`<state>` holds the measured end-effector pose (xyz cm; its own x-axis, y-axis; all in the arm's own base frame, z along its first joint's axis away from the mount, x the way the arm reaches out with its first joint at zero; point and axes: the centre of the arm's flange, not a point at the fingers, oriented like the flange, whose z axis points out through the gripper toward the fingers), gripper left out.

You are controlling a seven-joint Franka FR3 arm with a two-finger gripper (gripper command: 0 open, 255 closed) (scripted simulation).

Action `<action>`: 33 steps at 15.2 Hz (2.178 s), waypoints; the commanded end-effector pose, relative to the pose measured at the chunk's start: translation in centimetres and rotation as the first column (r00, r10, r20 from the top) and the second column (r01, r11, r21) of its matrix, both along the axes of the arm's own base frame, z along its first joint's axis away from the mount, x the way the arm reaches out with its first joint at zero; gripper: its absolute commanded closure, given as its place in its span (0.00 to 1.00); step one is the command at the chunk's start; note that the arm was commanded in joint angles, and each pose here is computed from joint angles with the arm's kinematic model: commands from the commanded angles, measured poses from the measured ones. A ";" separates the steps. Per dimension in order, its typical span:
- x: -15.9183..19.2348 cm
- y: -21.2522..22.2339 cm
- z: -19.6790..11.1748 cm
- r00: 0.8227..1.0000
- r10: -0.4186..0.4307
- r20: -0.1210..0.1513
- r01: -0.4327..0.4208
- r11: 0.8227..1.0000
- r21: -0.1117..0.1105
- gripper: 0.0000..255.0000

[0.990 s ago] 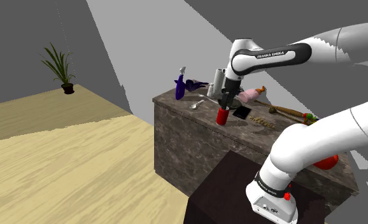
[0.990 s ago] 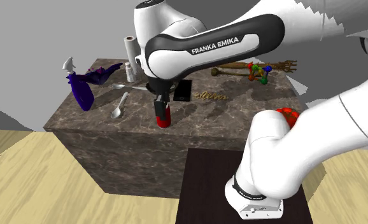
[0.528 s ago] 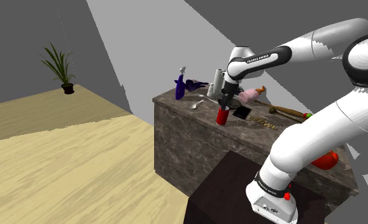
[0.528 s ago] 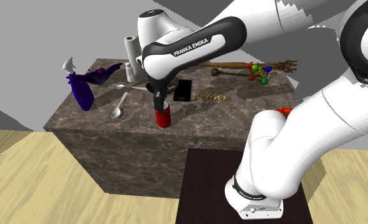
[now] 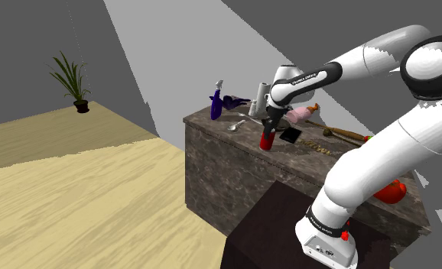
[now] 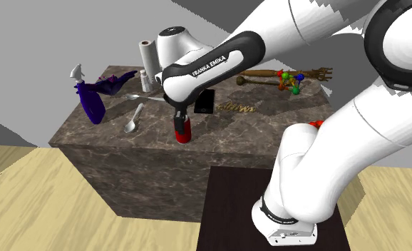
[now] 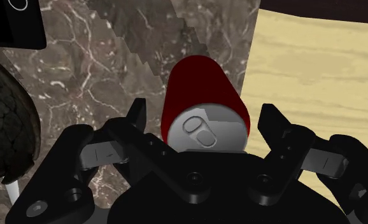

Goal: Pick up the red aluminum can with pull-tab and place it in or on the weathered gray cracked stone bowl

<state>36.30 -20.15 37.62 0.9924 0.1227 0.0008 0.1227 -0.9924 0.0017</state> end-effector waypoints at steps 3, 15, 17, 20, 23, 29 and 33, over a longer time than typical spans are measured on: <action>0.0 0.0 -0.2 1.000 0.000 0.001 0.000 1.000 0.000 0.00; 0.0 -0.1 -0.2 1.000 0.000 0.000 0.000 1.000 0.000 1.00; 0.0 0.0 0.3 1.000 0.000 0.001 0.000 1.000 0.000 1.00; 0.0 0.0 1.9 1.000 0.000 0.001 0.000 1.000 0.000 1.00; 0.0 0.0 3.5 1.000 0.000 0.001 0.000 1.000 0.000 1.00; 0.0 0.0 6.7 1.000 0.000 0.001 0.000 1.000 0.000 1.00; 0.0 0.0 8.8 1.000 0.000 0.001 0.000 1.000 0.000 1.00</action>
